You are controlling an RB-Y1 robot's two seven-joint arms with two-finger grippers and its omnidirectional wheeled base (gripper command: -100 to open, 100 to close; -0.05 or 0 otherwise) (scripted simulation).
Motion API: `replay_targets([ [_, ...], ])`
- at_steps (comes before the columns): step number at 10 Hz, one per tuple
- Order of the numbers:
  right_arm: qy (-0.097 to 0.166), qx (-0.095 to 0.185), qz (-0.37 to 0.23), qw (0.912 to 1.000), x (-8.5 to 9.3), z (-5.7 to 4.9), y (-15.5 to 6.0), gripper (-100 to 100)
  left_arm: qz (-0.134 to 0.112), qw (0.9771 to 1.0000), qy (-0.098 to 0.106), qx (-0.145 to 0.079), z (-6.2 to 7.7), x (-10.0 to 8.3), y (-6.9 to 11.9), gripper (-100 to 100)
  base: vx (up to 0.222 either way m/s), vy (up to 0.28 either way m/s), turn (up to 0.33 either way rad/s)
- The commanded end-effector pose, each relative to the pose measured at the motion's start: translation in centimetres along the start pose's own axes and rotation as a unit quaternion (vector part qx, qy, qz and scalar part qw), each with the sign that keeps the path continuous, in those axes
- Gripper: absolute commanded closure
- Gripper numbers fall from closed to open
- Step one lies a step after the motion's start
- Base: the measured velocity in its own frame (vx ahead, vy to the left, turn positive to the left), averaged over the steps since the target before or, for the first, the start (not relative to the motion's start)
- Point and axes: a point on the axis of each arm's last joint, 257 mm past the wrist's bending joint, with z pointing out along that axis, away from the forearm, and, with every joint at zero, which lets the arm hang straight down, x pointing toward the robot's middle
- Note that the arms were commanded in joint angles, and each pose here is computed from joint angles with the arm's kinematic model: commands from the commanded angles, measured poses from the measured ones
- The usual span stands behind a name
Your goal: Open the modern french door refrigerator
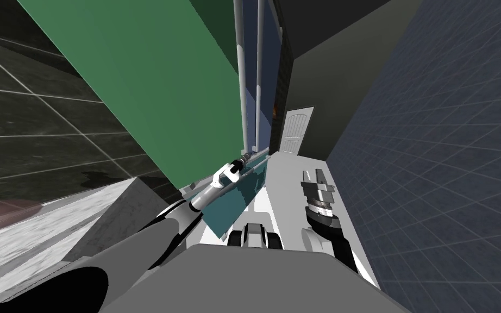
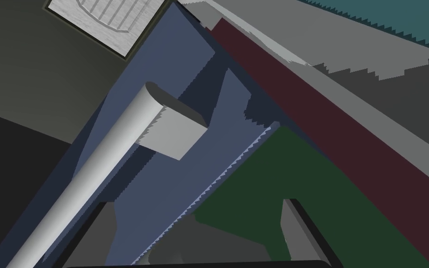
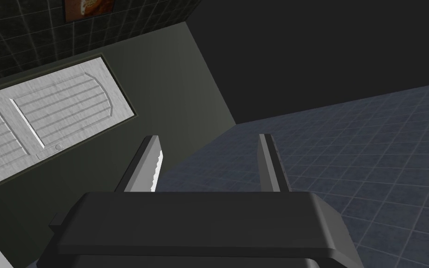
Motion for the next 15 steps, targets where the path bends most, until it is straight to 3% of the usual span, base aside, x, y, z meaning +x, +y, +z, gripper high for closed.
replay_targets([
  [1,0.0,0.0,0.0,1.0,0.0,0.0,0.0,0,-0.005,1.0,-0.003,0.005,-1.9,-1.0,1.2,100,0.097,-0.084,0.075],
  [4,0.0,0.0,0.0,1.0,0.0,0.0,0.0,0,-0.012,0.9997,-0.009,0.018,-5.1,-2.8,2.4,100,0.103,-0.115,0.099],
  [7,0.0,0.0,0.0,1.0,0.0,0.0,0.0,0,-0.012,0.9997,-0.004,0.023,-8.1,-2.7,3.3,100,0.095,-0.088,0.097],
  [8,0.0,0.0,0.0,1.0,0.0,0.0,0.0,0,-0.013,0.9997,-0.001,0.021,-8.5,-2.3,3.7,100,0.052,-0.019,-0.008],
  [9,0.0,0.0,0.0,1.0,0.0,0.0,0.0,0,-0.015,0.9994,-0.003,0.032,-9.7,-3.2,3.3,100,0.092,-0.049,0.088],
  [11,0.0,0.0,0.0,1.0,0.0,0.0,0.0,0,-0.012,0.9995,0.004,0.028,-10.8,-2.5,3.9,100,0.07,-0.068,0.056],
  [12,0.0,0.0,0.0,1.0,0.0,0.0,0.0,0,-0.008,0.9993,0.004,0.038,-12.2,-3.2,3.6,100,0.094,-0.075,0.085],
  [15,0.0,0.0,0.0,1.0,0.0,0.0,0.0,0,-0.004,0.9985,0.016,0.053,-15.0,-2.9,2.7,100,0.096,-0.082,0.111],
])
